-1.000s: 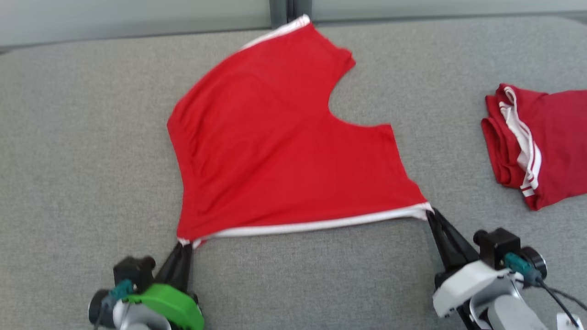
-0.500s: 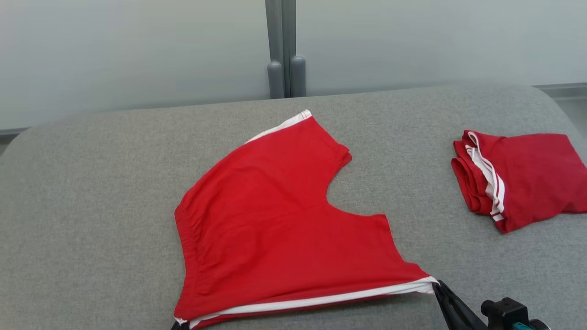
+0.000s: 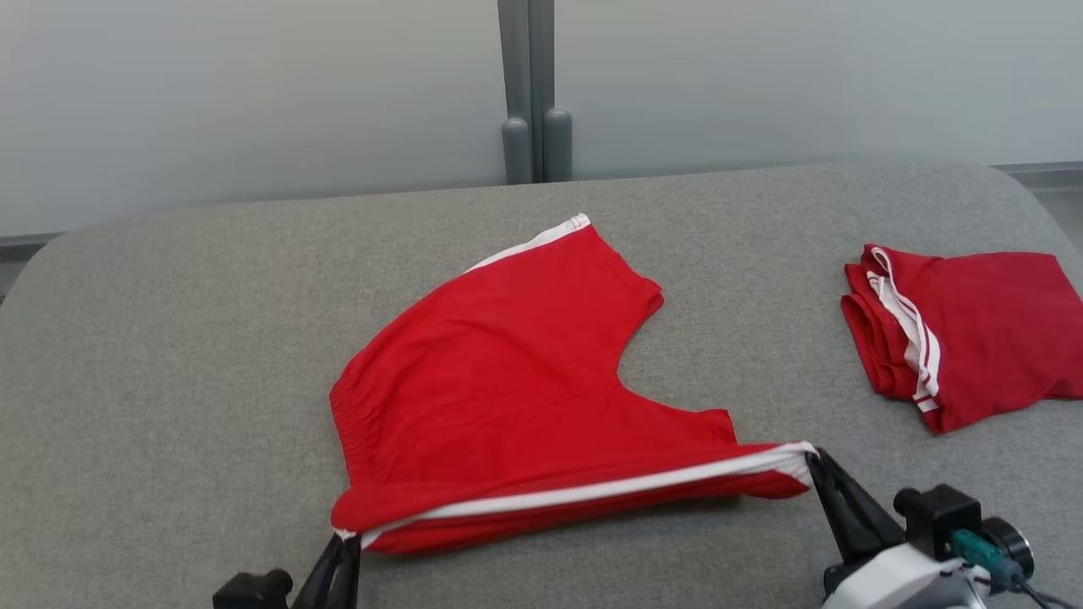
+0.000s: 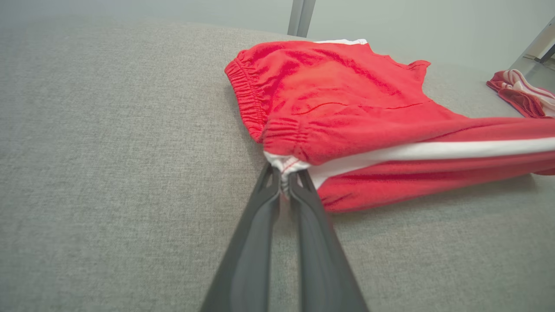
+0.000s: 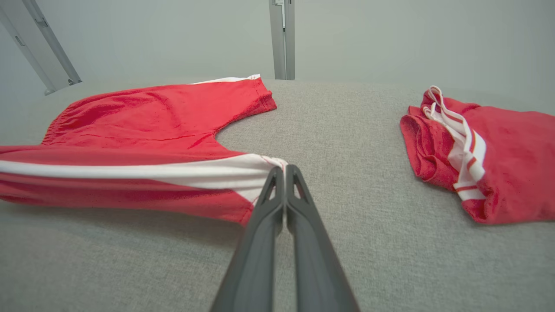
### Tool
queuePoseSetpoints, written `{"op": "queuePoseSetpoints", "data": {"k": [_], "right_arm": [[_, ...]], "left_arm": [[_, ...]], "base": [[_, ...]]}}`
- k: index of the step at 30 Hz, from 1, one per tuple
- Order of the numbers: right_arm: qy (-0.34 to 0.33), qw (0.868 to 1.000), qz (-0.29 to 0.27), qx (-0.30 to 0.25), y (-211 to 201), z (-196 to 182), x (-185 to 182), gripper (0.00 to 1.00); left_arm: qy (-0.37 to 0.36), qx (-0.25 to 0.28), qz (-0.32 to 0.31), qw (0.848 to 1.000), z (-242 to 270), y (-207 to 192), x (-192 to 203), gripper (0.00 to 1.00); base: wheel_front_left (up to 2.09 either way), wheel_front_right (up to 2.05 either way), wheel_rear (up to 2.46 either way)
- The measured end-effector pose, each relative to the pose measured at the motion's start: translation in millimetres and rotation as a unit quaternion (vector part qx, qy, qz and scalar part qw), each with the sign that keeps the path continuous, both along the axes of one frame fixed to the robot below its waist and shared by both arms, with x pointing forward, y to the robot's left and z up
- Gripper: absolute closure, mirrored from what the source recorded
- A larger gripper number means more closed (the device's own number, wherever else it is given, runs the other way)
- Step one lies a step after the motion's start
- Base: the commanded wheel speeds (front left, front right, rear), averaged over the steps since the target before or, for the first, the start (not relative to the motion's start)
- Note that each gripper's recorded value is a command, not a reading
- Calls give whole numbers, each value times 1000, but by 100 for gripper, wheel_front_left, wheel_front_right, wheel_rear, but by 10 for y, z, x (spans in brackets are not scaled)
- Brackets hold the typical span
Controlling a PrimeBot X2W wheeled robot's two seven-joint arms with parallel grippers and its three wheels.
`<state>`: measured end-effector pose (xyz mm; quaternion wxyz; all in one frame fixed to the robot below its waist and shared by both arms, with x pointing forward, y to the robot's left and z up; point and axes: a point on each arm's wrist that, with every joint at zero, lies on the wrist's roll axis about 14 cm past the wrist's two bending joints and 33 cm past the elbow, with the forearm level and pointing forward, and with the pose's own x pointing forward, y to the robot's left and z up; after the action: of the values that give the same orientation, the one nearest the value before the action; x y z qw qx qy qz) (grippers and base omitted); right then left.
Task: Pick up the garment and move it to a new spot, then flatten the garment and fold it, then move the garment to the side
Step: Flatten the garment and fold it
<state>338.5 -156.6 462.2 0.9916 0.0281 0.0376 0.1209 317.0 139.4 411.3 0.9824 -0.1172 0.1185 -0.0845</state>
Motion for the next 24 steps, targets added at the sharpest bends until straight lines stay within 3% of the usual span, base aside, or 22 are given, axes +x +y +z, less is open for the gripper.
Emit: {"op": "queuePoseSetpoints", "data": {"k": [10,17,24], "right_arm": [[-60,996,41,-51,235,398,1192,100],[-68,992,71,-84,513,435,1959,100],[-45,989,95,-101,766,174,2520,100]], "left_arm": [[-59,-9,25,998,367,75,769,100],[-64,-5,50,997,378,241,1201,100],[-33,-16,56,998,137,289,1374,100]], "base": [[0,0,0],[0,0,0],[0,0,0]]}}
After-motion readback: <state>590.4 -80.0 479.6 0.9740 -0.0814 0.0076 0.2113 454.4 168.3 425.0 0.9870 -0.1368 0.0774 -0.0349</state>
